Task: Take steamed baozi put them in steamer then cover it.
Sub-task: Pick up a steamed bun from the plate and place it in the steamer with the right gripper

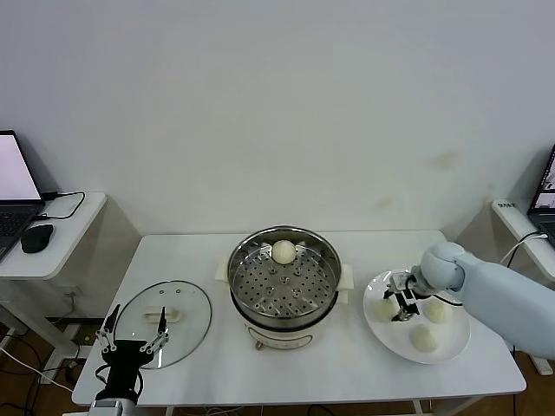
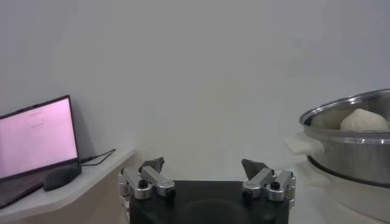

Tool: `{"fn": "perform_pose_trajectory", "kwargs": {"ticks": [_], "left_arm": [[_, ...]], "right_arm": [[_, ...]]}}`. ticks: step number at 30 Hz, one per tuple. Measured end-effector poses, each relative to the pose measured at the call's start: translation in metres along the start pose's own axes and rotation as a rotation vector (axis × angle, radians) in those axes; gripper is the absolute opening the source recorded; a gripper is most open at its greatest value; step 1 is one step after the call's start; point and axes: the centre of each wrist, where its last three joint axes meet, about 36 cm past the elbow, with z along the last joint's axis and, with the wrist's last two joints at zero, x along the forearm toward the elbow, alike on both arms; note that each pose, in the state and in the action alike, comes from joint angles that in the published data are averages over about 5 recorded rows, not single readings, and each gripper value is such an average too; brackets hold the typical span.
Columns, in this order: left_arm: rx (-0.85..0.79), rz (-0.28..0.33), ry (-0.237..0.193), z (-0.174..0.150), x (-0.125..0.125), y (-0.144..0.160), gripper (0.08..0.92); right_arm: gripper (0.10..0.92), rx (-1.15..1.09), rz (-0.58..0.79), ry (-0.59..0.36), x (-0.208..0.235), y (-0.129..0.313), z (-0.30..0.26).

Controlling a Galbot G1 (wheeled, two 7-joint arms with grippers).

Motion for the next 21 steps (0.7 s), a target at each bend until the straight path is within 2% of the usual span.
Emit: {"fn": "perform_pose_trajectory", "kwargs": {"ticks": [10,21], "left_arm": [[0.002,0.016,-0.014,-0.005,-0.004,-0.004,0.823],[0.002,0.032,-0.038,-0.012,-0.008,-0.003,0.823]], "right_arm": [[0.602,0.005,0.046,-0.023,0.077,-0.012,-0.003],[0.603,0.061,0.158,-0.099,0.181,-0.053,-0.057]]}}
